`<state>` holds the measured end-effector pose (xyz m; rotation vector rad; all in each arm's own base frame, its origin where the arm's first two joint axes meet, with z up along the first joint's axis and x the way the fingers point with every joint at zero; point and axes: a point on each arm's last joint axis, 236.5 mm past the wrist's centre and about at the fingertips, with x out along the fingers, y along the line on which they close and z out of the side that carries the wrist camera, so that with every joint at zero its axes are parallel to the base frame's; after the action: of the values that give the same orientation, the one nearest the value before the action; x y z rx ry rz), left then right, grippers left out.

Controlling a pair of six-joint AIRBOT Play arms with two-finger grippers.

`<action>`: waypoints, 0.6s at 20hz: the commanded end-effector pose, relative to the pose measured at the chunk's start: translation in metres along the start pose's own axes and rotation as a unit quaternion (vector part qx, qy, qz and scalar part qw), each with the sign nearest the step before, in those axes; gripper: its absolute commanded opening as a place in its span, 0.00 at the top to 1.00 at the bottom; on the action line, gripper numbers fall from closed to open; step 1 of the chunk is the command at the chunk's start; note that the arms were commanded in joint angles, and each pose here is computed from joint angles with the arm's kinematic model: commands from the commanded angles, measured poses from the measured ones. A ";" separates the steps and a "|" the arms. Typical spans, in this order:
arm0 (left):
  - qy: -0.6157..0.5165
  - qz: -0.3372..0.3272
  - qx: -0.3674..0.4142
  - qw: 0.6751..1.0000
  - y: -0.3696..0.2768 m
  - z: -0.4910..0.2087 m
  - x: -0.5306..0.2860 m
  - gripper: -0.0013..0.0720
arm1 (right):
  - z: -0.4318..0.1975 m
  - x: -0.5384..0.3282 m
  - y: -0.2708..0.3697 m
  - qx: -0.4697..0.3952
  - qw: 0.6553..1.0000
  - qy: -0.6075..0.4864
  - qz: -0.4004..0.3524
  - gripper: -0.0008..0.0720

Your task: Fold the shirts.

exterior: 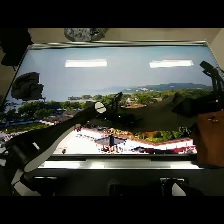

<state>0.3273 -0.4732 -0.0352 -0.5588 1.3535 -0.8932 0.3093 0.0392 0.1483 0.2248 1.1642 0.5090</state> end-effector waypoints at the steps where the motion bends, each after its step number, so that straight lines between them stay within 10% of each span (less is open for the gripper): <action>1: -0.008 -0.055 -0.033 0.998 -0.035 0.004 0.029 0.94 | -0.006 -0.019 0.019 -0.002 1.000 -0.012 -0.003 0.93; 7: 0.014 -0.089 -0.011 0.996 -0.069 -0.005 0.056 0.95 | -0.006 -0.027 0.019 0.005 0.999 -0.026 -0.020 0.93; 12: -0.007 0.107 0.147 0.983 -0.005 0.045 -0.065 0.95 | 0.012 -0.015 0.008 0.017 0.999 -0.042 -0.014 0.93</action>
<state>0.3347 -0.5016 0.0058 -0.4646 1.2843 -1.0148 0.3019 0.0400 0.1711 0.2354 1.1127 0.4557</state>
